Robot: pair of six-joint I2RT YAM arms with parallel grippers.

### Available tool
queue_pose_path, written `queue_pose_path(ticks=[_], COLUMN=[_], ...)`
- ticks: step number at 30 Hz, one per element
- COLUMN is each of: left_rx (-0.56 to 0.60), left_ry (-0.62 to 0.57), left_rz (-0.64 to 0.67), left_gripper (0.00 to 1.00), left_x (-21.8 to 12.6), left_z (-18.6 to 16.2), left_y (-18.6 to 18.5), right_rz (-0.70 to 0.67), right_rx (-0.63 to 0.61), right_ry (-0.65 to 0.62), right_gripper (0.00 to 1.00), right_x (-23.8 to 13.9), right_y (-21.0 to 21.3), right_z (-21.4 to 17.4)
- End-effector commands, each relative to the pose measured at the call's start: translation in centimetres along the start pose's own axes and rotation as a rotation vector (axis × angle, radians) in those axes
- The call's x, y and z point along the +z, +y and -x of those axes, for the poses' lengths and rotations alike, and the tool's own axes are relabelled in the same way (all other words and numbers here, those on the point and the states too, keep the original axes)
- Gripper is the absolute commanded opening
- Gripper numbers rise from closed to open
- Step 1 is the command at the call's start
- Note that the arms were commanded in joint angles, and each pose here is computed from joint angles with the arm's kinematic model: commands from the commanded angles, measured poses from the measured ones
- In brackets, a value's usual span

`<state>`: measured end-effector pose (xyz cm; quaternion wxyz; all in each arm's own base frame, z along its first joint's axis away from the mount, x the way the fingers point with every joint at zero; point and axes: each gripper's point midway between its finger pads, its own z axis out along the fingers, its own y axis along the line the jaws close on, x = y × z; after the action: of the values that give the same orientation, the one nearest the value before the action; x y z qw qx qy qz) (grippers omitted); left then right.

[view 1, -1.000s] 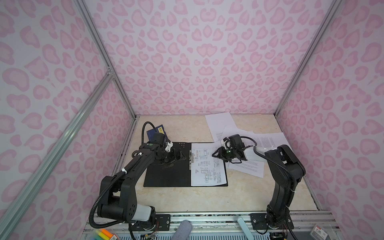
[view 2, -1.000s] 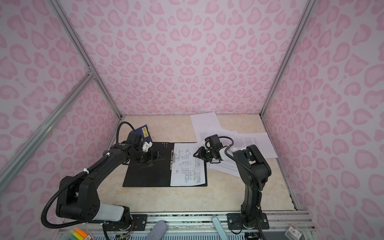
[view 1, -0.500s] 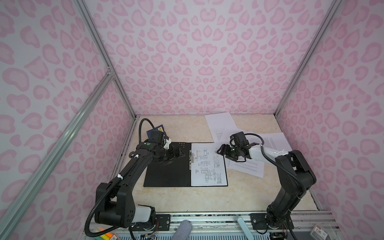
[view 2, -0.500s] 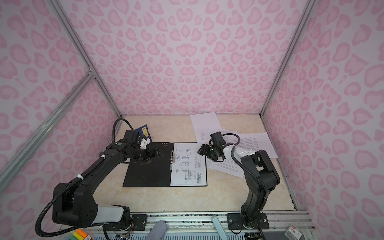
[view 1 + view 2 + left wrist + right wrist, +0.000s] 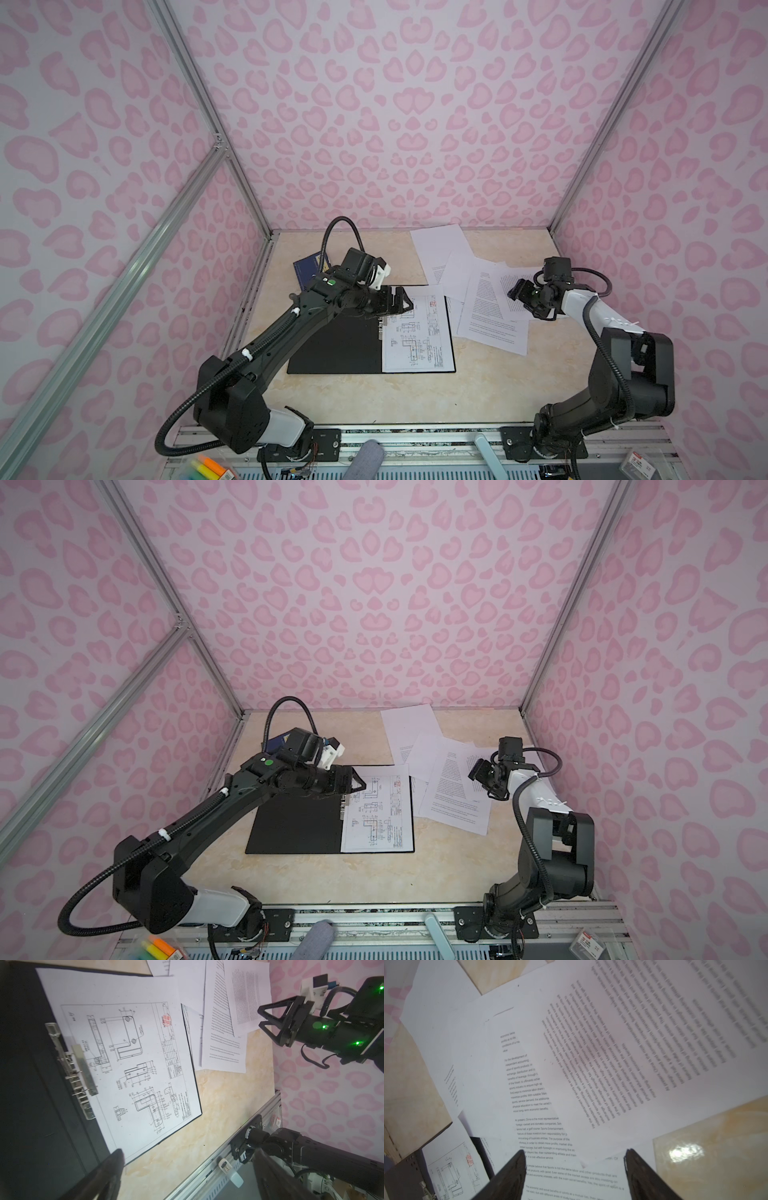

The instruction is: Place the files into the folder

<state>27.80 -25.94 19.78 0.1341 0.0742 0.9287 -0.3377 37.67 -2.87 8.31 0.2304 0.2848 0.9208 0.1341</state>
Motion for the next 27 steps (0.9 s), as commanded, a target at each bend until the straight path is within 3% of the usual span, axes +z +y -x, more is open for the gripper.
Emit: queue_pose_path(ticks=[1, 6, 10, 14, 21, 27], left_rx=[0.017, 0.074, 0.161, 0.216, 0.270, 0.300], left_ry=[0.000, 0.099, 0.223, 0.268, 0.238, 0.175], left_rz=[-0.037, -0.123, -0.182, -0.194, -0.110, -0.022], left_gripper=[0.98, 0.98, 0.98, 0.98, 1.00, 0.94], left_x=[1.6, 5.6, 10.7, 15.5, 21.7, 25.3], left_z=[1.0, -0.1, -2.1, -1.9, 0.7, 3.0], left_y=[-2.1, -6.3, -10.1, -12.0, -10.6, -8.4], right_rz=[-0.069, -0.060, -0.016, 0.002, 0.028, 0.031], right_rx=[-0.018, 0.028, 0.045, 0.055, 0.065, 0.066], right_ry=[0.017, 0.049, 0.075, 0.101, 0.142, 0.169], right_gripper=[0.73, 0.70, 0.69, 0.69, 0.68, 0.68], right_x=[0.8, 2.7, 3.5, 4.1, 5.1, 5.6], right_y=[-1.8, -2.5, -2.1, -2.2, -2.1, -2.3], right_z=[0.9, 0.3, -1.3, -3.0, -4.6, -5.3])
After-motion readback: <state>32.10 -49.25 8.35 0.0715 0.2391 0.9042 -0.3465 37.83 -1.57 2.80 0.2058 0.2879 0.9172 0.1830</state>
